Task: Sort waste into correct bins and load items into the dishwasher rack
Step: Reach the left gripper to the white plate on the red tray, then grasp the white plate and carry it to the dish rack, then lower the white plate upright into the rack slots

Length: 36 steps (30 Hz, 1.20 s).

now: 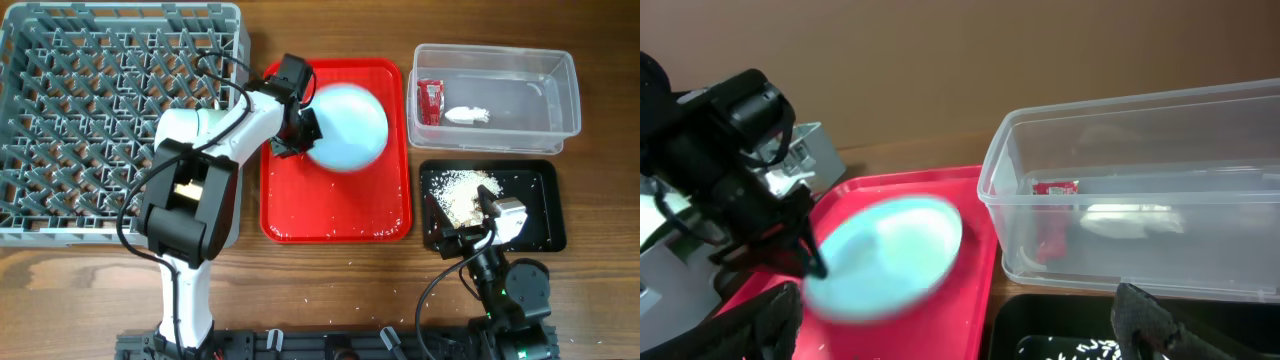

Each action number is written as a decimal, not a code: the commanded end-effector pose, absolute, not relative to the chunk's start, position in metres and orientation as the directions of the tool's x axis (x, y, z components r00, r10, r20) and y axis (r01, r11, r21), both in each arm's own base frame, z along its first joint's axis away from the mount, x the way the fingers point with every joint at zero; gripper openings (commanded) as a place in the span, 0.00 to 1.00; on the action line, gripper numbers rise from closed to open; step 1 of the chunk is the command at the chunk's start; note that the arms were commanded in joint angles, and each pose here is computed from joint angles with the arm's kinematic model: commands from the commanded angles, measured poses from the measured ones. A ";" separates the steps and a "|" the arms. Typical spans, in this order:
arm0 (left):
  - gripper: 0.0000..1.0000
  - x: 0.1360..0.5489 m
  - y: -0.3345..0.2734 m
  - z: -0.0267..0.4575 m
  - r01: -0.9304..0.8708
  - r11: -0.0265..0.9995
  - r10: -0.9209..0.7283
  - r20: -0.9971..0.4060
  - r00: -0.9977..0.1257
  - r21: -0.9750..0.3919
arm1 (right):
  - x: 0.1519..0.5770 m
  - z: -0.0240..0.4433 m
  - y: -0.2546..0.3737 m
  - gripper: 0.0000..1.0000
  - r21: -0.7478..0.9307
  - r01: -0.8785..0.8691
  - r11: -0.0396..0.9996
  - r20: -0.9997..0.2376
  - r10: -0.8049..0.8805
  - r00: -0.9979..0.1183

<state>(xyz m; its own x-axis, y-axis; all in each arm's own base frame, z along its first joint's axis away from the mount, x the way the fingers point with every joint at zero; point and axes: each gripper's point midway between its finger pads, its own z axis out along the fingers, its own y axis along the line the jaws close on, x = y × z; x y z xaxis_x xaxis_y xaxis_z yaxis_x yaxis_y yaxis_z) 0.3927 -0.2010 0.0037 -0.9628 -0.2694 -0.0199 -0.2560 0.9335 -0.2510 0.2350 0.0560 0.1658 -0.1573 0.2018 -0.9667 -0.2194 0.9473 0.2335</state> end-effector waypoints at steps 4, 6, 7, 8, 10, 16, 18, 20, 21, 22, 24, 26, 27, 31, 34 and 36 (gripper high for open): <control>0.04 0.378 -0.135 0.115 -0.241 0.970 -0.237 -0.293 -0.926 -0.022 | 0.235 0.168 0.057 1.00 0.243 -0.228 0.943 -0.966 0.213 -0.150; 0.04 0.363 -0.106 0.168 -0.259 0.965 -0.220 -0.411 -0.885 0.040 | 0.235 0.168 0.057 1.00 0.243 -0.228 0.943 -0.966 0.212 -0.150; 0.04 0.353 -0.085 0.199 -0.292 0.953 -0.216 -0.485 -0.847 0.085 | 0.235 0.168 0.057 1.00 0.243 -0.228 0.943 -0.966 0.213 -0.150; 0.04 0.345 -0.070 0.221 -0.307 0.944 -0.197 -0.541 -0.818 0.120 | 0.235 0.168 0.057 1.00 0.243 -0.228 0.943 -0.966 0.213 -0.150; 0.04 0.317 -0.009 0.279 -0.424 0.849 -0.108 -0.682 -0.724 0.316 | 0.235 0.168 0.057 1.00 0.243 -0.228 0.943 -0.966 0.212 -0.150; 0.04 0.280 0.076 0.345 -0.671 0.544 -0.017 -0.792 -0.610 0.505 | 0.235 0.168 0.057 1.00 0.243 -0.228 0.943 -0.966 0.213 -0.150; 0.04 0.279 0.101 0.351 -0.744 0.449 -0.049 -0.817 -0.574 0.495 | 0.235 0.168 0.057 1.00 0.243 -0.228 0.943 -0.966 0.212 -0.150; 0.04 0.278 0.124 0.342 -0.769 0.379 -0.095 -0.805 -0.585 0.515 | 0.235 0.168 0.057 1.00 0.243 -0.228 0.943 -0.966 0.213 -0.150; 0.04 0.279 0.131 0.333 -0.762 0.356 -0.108 -0.786 -0.608 0.541 | 0.235 0.168 0.057 1.00 0.243 -0.228 0.943 -0.966 0.212 -0.150; 0.04 0.281 0.135 0.321 -0.746 0.339 -0.115 -0.762 -0.638 0.573 | 0.235 0.168 0.057 1.00 0.243 -0.228 0.943 -0.966 0.212 -0.150; 0.04 0.288 0.140 0.304 -0.729 0.298 -0.101 -0.739 -0.666 0.616 | 0.235 0.168 0.057 1.00 0.243 -0.228 0.943 -0.966 0.213 -0.150; 0.04 0.294 0.140 0.298 -0.729 0.292 -0.097 -0.739 -0.666 0.619 | 0.235 0.168 0.057 1.00 0.243 -0.228 0.943 -0.966 0.213 -0.150; 0.04 0.300 0.140 0.294 -0.731 0.292 -0.097 -0.742 -0.664 0.616 | 0.235 0.168 0.057 1.00 0.243 -0.228 0.943 -0.966 0.212 -0.150; 0.04 0.316 0.138 0.279 -0.724 0.289 -0.096 -0.734 -0.673 0.626 | 0.235 0.168 0.057 1.00 0.243 -0.228 0.943 -0.966 0.213 -0.150; 0.07 0.329 0.142 0.278 -0.750 0.248 -0.072 -0.760 -0.646 0.614 | 0.235 0.168 0.057 1.00 0.243 -0.228 0.943 -0.966 0.213 -0.150; 0.04 0.339 0.152 0.274 -0.750 0.233 -0.078 -0.756 -0.649 0.619 | 0.235 0.168 0.057 1.00 0.243 -0.228 0.943 -0.966 0.212 -0.150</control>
<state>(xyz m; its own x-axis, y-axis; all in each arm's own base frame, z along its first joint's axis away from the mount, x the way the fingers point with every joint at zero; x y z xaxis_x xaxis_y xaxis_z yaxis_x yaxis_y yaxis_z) 0.3351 0.1367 0.2702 -0.6377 -0.0951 -0.7644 -0.7506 0.2995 0.5889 0.2350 0.0560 0.1657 -0.1576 0.2017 -0.9667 -0.2193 0.9473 0.2335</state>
